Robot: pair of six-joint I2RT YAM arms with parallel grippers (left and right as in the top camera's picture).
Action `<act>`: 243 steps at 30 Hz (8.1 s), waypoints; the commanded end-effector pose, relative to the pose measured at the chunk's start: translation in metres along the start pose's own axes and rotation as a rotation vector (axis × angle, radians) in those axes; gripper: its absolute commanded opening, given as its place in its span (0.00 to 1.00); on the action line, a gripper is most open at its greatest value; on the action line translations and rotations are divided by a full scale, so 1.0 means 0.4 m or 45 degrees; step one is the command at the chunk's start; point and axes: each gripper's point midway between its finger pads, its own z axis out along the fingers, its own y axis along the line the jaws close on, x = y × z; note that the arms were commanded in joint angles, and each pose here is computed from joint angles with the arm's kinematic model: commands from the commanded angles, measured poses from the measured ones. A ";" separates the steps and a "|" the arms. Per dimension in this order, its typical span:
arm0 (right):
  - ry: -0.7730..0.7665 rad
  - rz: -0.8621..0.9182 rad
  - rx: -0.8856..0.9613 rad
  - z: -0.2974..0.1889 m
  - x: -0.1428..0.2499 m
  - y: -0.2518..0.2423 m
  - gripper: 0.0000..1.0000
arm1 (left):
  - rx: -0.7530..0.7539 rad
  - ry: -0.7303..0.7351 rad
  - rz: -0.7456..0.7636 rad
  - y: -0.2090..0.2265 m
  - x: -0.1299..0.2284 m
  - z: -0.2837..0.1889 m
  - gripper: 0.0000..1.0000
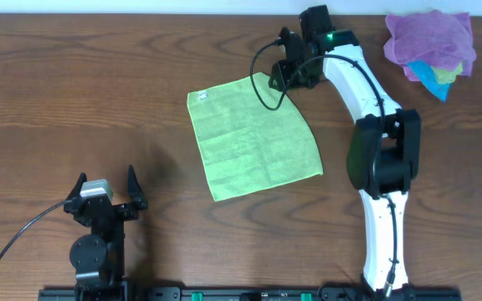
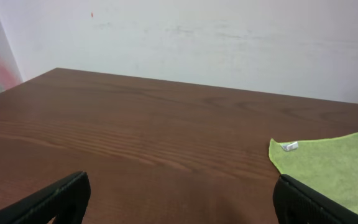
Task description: Fold the cloth
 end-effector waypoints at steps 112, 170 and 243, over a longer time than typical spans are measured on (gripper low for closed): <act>0.197 0.042 0.315 -0.368 0.080 -0.017 0.51 | -0.027 0.079 0.023 0.010 0.046 0.001 0.95; 0.203 -0.367 -0.232 -0.092 0.534 0.494 0.01 | -0.027 0.078 0.023 0.010 0.046 0.001 0.95; 0.917 -0.247 -0.131 0.005 0.854 0.424 0.01 | -0.027 0.078 0.023 0.010 0.046 0.001 0.95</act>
